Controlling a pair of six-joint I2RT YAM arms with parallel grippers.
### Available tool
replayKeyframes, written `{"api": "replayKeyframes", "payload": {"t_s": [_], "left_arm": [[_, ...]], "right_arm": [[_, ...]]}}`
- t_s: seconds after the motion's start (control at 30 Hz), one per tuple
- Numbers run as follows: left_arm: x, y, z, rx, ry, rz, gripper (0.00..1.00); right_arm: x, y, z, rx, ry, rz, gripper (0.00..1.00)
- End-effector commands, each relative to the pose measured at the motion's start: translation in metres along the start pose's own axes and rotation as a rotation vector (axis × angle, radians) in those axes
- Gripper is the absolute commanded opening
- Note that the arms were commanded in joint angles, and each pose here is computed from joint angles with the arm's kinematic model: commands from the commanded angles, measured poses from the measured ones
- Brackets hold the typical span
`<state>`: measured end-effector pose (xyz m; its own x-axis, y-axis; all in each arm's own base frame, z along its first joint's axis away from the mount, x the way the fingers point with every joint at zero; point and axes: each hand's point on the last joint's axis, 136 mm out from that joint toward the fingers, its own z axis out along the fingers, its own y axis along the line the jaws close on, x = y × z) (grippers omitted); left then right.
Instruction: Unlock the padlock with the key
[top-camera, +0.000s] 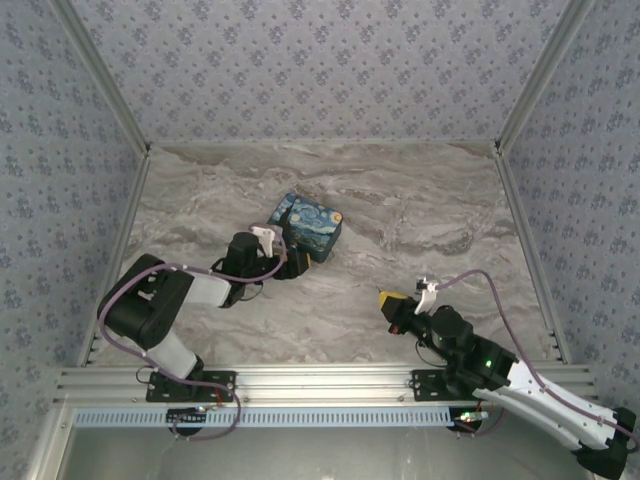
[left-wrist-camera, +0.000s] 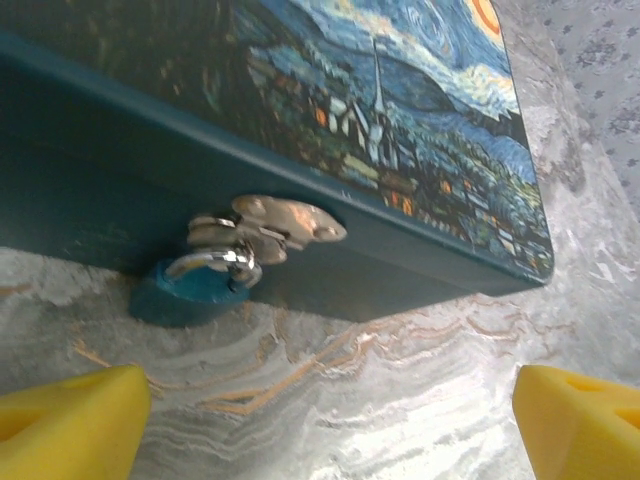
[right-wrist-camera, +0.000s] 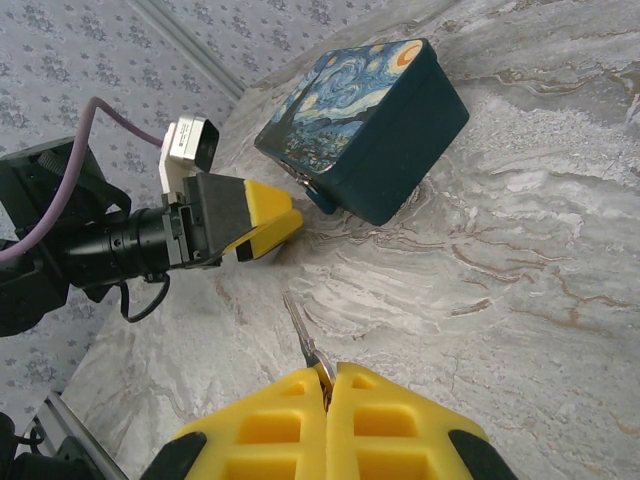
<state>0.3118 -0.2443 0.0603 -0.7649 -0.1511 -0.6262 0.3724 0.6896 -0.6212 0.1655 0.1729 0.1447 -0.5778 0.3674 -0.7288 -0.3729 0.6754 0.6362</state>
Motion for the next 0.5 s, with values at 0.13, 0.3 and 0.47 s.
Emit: {"api": "replayKeyframes", "payload": {"t_s": [0.13,0.3,0.47], "left_arm": [[-0.027,0.004,0.007,-0.068,-0.063,0.126,0.92],[-0.024,0.003,0.016,-0.043,-0.04,0.114,0.9],[-0.014,0.011,0.022,-0.051,-0.018,0.084,0.88]], "right_arm": [[-0.002,-0.002,-0.001,0.01,-0.016,0.003,0.0],[-0.001,-0.003,-0.001,0.011,-0.015,0.003,0.0],[-0.001,-0.003,-0.001,0.011,-0.014,0.003,0.0]]}}
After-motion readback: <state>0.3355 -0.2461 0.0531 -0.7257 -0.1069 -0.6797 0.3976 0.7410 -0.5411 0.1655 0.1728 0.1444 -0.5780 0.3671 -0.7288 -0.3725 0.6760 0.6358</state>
